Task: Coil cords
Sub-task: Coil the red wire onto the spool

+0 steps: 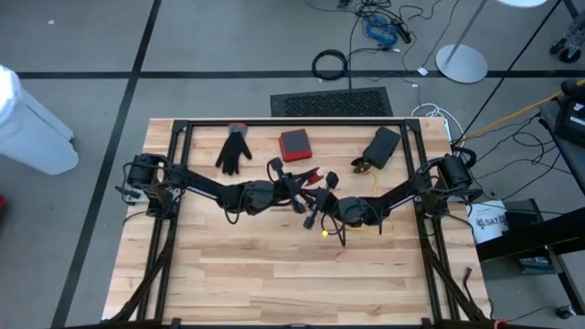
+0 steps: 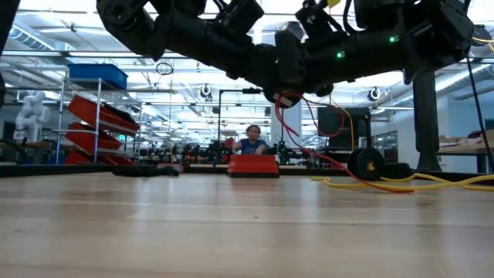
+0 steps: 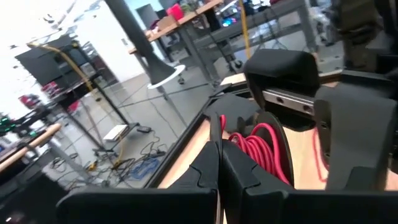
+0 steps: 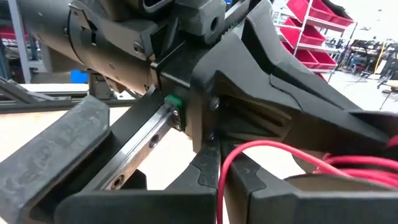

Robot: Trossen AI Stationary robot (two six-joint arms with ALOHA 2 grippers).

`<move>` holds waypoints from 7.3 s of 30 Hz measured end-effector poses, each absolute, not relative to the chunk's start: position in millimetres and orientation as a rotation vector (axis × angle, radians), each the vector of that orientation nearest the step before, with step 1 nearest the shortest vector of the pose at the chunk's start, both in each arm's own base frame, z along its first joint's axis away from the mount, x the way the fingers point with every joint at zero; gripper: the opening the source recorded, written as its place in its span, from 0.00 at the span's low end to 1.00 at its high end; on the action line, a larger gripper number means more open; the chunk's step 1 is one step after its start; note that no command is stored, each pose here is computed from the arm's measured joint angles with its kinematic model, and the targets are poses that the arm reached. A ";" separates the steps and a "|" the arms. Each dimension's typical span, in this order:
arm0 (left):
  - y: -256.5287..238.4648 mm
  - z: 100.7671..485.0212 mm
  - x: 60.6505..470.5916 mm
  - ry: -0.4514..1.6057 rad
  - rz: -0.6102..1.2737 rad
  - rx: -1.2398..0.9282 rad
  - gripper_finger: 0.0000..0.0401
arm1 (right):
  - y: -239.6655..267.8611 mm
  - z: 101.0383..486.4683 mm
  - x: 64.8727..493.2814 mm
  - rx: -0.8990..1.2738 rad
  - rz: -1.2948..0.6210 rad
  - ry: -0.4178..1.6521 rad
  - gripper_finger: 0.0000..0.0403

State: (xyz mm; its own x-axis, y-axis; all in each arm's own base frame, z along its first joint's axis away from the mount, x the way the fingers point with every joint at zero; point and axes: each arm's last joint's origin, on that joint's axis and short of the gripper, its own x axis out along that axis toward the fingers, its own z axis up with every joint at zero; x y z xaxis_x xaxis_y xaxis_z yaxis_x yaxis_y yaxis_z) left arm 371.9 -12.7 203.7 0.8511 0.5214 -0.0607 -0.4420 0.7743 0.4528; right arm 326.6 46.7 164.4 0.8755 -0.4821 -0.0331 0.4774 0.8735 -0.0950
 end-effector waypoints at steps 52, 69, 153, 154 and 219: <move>-8.4 329.9 283.1 0.048 0.417 0.285 0.00 | 50.0 149.0 323.7 -0.302 -0.501 0.266 0.00; -3.8 353.7 235.3 0.099 0.376 0.303 0.00 | 50.2 135.9 320.2 -0.336 -0.451 0.387 0.00; 8.2 350.5 230.2 0.168 0.409 0.313 0.00 | 146.3 152.4 251.8 0.135 -0.151 0.581 0.14; 8.2 350.5 230.2 0.168 0.410 0.313 0.00 | 140.2 153.5 257.0 0.135 -0.139 0.578 0.14; 7.7 347.7 230.1 0.190 0.397 0.295 0.00 | 91.8 87.6 345.9 0.389 0.007 0.598 0.22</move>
